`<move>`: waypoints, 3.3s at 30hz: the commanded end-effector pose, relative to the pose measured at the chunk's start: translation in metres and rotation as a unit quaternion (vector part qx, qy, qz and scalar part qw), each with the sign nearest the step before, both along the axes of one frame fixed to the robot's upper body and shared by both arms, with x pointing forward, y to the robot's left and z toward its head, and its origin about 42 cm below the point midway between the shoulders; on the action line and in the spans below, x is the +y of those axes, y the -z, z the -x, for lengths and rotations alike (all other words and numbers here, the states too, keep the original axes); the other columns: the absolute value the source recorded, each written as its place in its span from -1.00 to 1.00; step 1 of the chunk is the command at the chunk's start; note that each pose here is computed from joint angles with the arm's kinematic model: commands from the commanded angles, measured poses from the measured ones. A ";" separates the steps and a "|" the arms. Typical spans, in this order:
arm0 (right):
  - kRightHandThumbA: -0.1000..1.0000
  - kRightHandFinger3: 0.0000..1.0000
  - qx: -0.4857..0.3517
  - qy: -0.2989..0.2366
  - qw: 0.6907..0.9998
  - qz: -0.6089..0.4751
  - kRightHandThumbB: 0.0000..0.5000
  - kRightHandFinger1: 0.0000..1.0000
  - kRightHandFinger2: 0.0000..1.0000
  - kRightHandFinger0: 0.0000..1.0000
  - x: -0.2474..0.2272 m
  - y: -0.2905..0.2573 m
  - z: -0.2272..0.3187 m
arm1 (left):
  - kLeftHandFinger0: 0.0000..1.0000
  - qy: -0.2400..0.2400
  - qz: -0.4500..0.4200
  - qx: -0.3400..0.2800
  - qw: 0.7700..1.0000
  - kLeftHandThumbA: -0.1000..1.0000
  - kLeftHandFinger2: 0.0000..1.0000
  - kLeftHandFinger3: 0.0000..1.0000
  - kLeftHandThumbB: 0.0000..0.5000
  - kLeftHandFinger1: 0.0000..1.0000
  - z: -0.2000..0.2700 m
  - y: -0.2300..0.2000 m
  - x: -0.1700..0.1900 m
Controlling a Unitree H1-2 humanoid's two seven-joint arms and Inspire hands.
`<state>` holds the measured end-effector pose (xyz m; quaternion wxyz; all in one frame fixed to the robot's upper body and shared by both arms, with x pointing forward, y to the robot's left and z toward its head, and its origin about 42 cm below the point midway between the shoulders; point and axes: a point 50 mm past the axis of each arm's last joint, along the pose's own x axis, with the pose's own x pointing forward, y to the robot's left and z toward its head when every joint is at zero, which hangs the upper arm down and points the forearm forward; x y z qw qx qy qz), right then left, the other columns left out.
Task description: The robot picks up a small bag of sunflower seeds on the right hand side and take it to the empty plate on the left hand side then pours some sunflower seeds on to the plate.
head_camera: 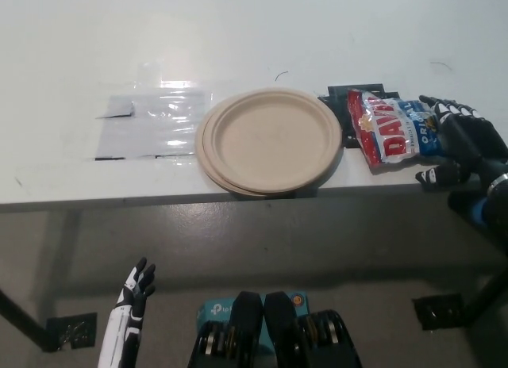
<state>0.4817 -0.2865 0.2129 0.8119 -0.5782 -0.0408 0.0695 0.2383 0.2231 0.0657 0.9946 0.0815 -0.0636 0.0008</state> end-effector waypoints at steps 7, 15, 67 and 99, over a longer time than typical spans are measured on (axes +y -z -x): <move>1.00 1.00 -0.042 -0.003 0.999 0.008 0.41 1.00 1.00 1.00 0.002 -0.029 -0.017 | 1.00 0.000 -0.008 -0.030 1.000 1.00 1.00 1.00 -1.00 1.00 -0.002 -0.008 0.003; 0.95 1.00 -0.011 0.012 1.000 0.011 0.34 1.00 1.00 1.00 -0.004 -0.012 -0.033 | 0.99 0.000 -0.010 -0.032 0.999 1.00 1.00 1.00 -1.00 1.00 0.000 -0.006 0.003; -1.00 0.18 -0.079 0.078 0.978 -0.178 -0.66 -0.70 0.42 -1.00 0.043 0.044 -0.051 | 0.92 -0.012 -0.008 -0.041 0.999 1.00 1.00 1.00 -1.00 1.00 -0.002 -0.015 0.011; -1.00 0.49 -0.062 0.018 0.981 -0.184 -0.35 -0.35 0.53 -1.00 0.032 -0.034 -0.087 | 0.74 -0.010 -0.004 -0.049 0.999 1.00 1.00 1.00 -1.00 1.00 -0.007 -0.018 0.013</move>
